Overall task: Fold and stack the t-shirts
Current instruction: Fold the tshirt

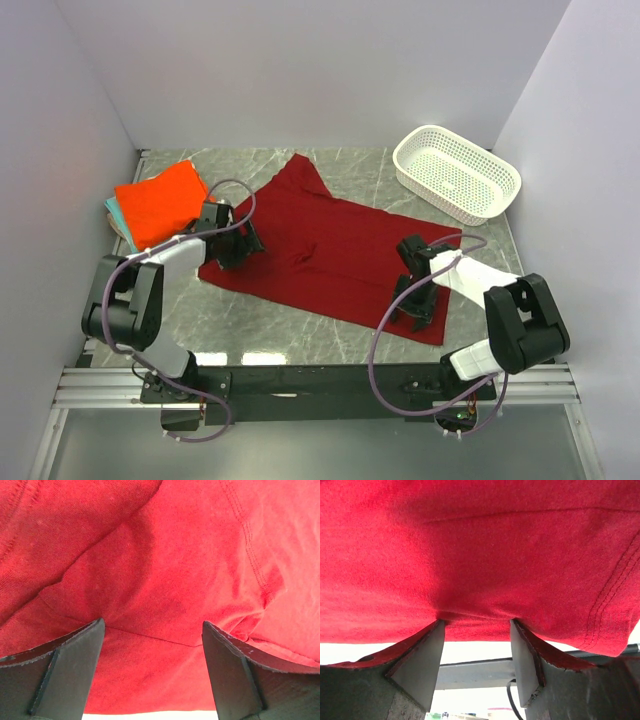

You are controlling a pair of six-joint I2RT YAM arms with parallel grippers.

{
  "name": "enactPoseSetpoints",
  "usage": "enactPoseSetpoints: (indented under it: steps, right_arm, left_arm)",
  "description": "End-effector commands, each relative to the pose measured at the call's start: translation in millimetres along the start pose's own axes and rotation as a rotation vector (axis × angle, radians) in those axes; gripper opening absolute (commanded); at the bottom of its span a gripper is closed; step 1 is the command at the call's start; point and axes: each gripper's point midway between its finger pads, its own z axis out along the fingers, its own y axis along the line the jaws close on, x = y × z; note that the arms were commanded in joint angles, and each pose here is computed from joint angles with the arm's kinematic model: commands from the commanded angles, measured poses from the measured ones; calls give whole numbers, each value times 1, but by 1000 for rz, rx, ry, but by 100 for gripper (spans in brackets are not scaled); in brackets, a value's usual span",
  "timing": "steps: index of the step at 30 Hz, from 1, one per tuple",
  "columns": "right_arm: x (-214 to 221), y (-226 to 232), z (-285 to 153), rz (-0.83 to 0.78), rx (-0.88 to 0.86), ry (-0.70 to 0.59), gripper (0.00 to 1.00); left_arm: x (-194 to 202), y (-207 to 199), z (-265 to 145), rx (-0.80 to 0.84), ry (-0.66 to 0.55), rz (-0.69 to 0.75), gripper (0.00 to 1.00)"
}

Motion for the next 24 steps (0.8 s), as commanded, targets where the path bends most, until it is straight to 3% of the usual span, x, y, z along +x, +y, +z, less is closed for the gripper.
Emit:
enactPoseSetpoints:
  steps: [1,5,13,18,24]
  right_arm:
    - [14,-18,4,13,58,39,62]
    - [-2,-10,-17,-7,51,-12,62]
    - [-56,40,-77,-94,-63,-174,62]
    - [-75,62,-68,-116,-103,-182,62]
    - [-65,67,-33,-100,-131,-106,61]
  left_arm:
    - [59,42,-15,-179,165,-35,86]
    - [54,26,-29,-165,143,-6,87]
    - [-1,-23,-42,-80,31,35,87]
    - [-19,-50,-25,16,11,62,87]
    - [0,-48,-1,65,67,22,87]
